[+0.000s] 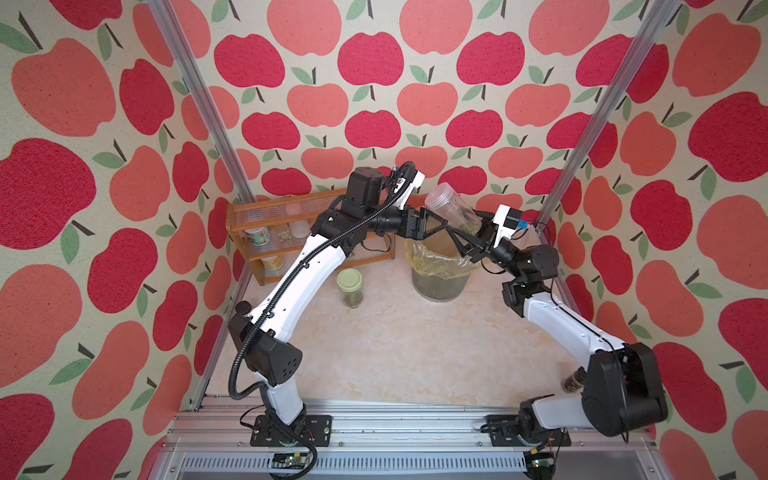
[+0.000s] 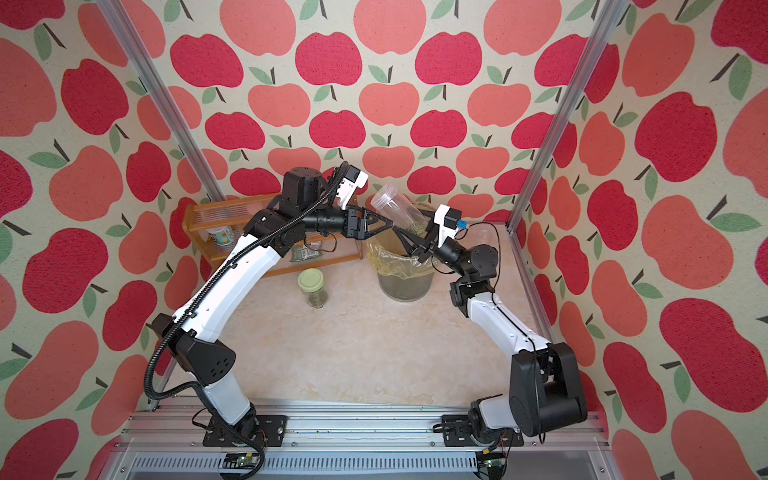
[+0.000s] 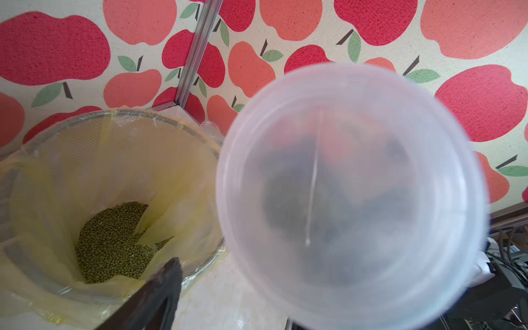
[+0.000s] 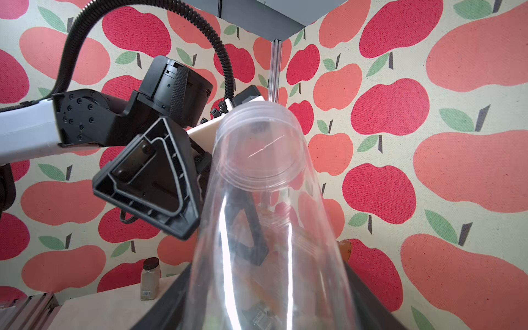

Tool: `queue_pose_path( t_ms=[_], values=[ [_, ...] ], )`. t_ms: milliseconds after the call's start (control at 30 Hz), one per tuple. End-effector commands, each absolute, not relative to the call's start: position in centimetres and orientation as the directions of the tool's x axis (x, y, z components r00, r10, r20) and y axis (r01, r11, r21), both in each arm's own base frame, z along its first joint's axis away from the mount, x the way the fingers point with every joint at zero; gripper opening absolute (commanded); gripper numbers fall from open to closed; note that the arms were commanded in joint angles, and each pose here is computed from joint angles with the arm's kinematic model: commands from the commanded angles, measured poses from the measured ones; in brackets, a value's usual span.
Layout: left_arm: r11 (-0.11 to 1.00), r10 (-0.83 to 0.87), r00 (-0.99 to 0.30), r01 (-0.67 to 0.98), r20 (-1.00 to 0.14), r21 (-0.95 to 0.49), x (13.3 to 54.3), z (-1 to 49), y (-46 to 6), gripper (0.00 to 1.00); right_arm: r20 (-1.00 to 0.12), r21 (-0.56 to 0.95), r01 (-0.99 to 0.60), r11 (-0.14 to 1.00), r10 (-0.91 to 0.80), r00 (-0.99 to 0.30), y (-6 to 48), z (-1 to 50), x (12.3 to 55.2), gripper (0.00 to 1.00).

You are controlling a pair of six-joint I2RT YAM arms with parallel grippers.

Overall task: Empty moldy mung beans from jars
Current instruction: Pick up the jar from the center of the board.

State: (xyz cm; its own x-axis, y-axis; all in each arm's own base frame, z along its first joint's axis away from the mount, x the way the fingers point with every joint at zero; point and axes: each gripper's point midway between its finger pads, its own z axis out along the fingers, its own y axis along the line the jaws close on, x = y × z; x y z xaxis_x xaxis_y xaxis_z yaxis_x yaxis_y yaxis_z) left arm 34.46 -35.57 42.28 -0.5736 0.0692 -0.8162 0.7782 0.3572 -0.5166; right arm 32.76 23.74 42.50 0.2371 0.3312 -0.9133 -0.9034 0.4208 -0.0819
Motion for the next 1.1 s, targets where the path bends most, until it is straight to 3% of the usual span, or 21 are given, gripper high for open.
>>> queue_pose_path(
  t_ms=[0, 367, 500, 667, 1067],
  values=[
    [0.359, -0.017, -0.42, 0.845, -0.908, -0.397, 34.1, 46.4, -34.5, 0.92, -0.913, -0.003, -0.907, 0.421, 0.369, 0.174, 23.4, 43.2, 33.1, 0.55],
    [0.444, -0.114, -0.136, 0.879, -0.984, -0.173, 32.0, 48.0, -30.9, 0.96, -0.896, 0.237, -0.94, 0.245, 0.43, -0.113, 22.2, 43.3, 32.5, 0.55],
    [0.429, -0.15, -0.052, 0.896, -0.987, -0.113, 31.3, 47.8, -30.7, 0.88, -0.88, 0.273, -0.952, 0.141, 0.435, -0.188, 22.9, 43.8, 31.7, 0.55],
    [0.433, -0.232, -0.009, 0.894, -0.973, -0.112, 32.0, 47.0, -30.7, 0.8, -0.851, 0.299, -0.954, 0.03, 0.461, -0.253, 24.0, 44.1, 31.3, 0.55],
    [0.42, -0.324, -0.043, 0.889, -0.945, -0.184, 33.8, 46.4, -31.2, 0.72, -0.87, 0.281, -0.96, 0.002, 0.423, -0.253, 26.1, 42.5, 31.0, 0.54]
  ],
)
